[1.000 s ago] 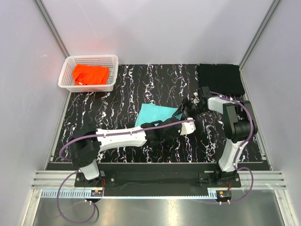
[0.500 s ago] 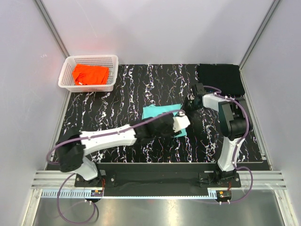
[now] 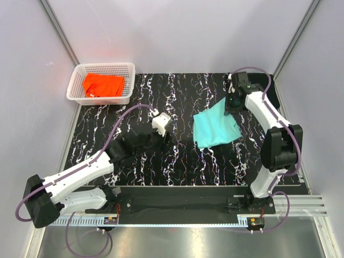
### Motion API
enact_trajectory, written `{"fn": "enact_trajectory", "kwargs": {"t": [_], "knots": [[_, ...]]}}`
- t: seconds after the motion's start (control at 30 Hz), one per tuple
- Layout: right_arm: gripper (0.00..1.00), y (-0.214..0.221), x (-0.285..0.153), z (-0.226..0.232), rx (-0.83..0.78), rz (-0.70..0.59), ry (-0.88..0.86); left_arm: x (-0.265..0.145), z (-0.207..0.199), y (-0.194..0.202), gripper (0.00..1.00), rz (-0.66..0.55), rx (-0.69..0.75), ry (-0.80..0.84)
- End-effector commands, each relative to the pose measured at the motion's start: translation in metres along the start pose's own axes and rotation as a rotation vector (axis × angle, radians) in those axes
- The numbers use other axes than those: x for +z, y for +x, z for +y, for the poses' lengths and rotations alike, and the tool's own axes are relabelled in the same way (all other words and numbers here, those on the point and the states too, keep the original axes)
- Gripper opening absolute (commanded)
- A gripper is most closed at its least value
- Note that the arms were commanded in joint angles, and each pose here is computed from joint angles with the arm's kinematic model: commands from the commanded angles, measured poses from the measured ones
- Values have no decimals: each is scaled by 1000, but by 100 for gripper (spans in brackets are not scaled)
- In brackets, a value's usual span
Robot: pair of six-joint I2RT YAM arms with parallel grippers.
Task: Fold and stack the t-shirts
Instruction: Neatly place the folded tshirt to the corner
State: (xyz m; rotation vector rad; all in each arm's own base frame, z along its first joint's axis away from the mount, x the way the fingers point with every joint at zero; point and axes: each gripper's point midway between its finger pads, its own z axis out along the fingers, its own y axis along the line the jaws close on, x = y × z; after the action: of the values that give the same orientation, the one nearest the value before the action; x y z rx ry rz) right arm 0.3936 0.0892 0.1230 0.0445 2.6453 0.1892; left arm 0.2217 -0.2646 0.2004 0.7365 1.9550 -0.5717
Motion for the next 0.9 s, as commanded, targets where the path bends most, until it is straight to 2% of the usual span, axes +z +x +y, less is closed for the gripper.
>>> {"fn": "enact_trajectory", "kwargs": {"t": [0.0, 0.07, 0.2, 0.3, 0.37, 0.4, 0.47, 0.6, 0.87], "knots": [[0, -42, -14, -51, -62, -47, 138, 4, -11, 7, 60, 1, -115, 64], [0, -57, -14, -58, -56, -60, 108, 6, -14, 9, 59, 6, -136, 79], [0, -103, -12, -84, -108, -120, 144, 9, -15, 17, 59, 21, -161, 105], [0, -153, -24, -98, -149, -213, 150, 11, -15, 21, 59, 28, -176, 126], [0, -163, -24, -106, -157, -206, 161, 12, -13, 22, 59, 30, -186, 134], [0, -181, -24, -110, -175, -237, 170, 13, -10, 25, 59, 37, -190, 128], [0, -185, -24, -116, -173, -219, 183, 13, -9, 26, 59, 42, -179, 130], [0, -209, -28, -129, -181, -282, 195, 13, -4, 29, 59, 52, -161, 110], [0, -226, -36, -142, -199, -342, 221, 16, -2, 32, 59, 78, -147, 98]]}}
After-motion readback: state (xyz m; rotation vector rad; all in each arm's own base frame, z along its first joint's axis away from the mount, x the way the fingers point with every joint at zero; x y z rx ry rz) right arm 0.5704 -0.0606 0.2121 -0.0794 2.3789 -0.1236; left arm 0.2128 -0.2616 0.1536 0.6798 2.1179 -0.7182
